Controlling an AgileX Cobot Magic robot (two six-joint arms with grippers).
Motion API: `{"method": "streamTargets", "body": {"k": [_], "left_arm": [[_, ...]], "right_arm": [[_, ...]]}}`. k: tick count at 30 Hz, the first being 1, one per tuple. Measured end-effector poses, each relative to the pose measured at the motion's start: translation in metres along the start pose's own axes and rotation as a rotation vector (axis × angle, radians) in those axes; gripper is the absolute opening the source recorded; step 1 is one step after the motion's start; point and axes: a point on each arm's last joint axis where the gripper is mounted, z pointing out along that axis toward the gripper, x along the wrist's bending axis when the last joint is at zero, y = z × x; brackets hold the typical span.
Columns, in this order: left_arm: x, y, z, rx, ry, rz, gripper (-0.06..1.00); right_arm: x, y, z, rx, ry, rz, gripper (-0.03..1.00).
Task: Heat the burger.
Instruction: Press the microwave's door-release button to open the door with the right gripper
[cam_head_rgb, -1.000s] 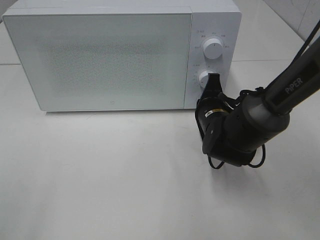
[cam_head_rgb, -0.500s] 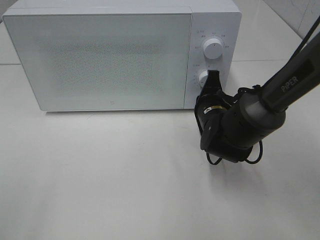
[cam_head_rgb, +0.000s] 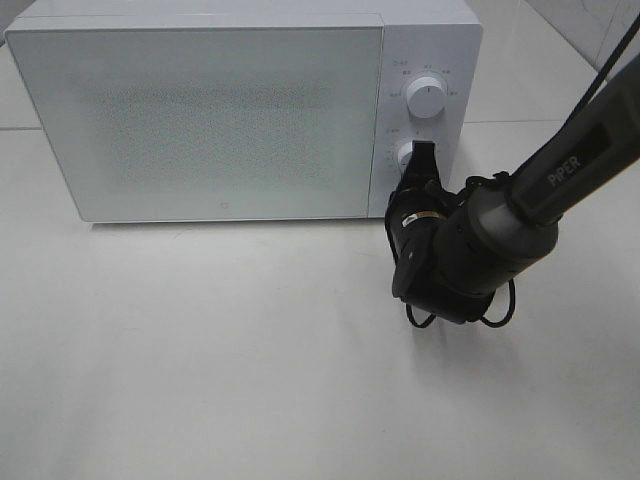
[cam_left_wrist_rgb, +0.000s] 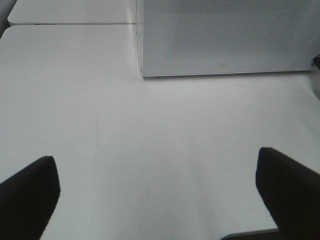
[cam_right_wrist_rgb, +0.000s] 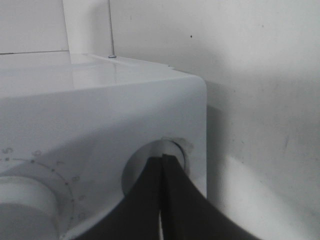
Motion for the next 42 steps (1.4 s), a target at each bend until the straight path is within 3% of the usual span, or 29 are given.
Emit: {"method": "streamTargets", "body": {"k": [19, 32, 42], "left_arm": [[0.000, 0.000, 0.000, 0.000, 0.000, 0.000, 0.99], [0.000, 0.000, 0.000, 0.000, 0.000, 0.000, 0.99], [0.000, 0.000, 0.000, 0.000, 0.000, 0.000, 0.99]], "right_arm": [[0.008, -0.010, 0.013, -0.065, -0.033, 0.093, 0.01], [0.009, -0.010, 0.013, -0.057, -0.049, 0.051, 0.01], [0.020, 0.002, 0.000, 0.024, -0.094, -0.022, 0.01]]}}
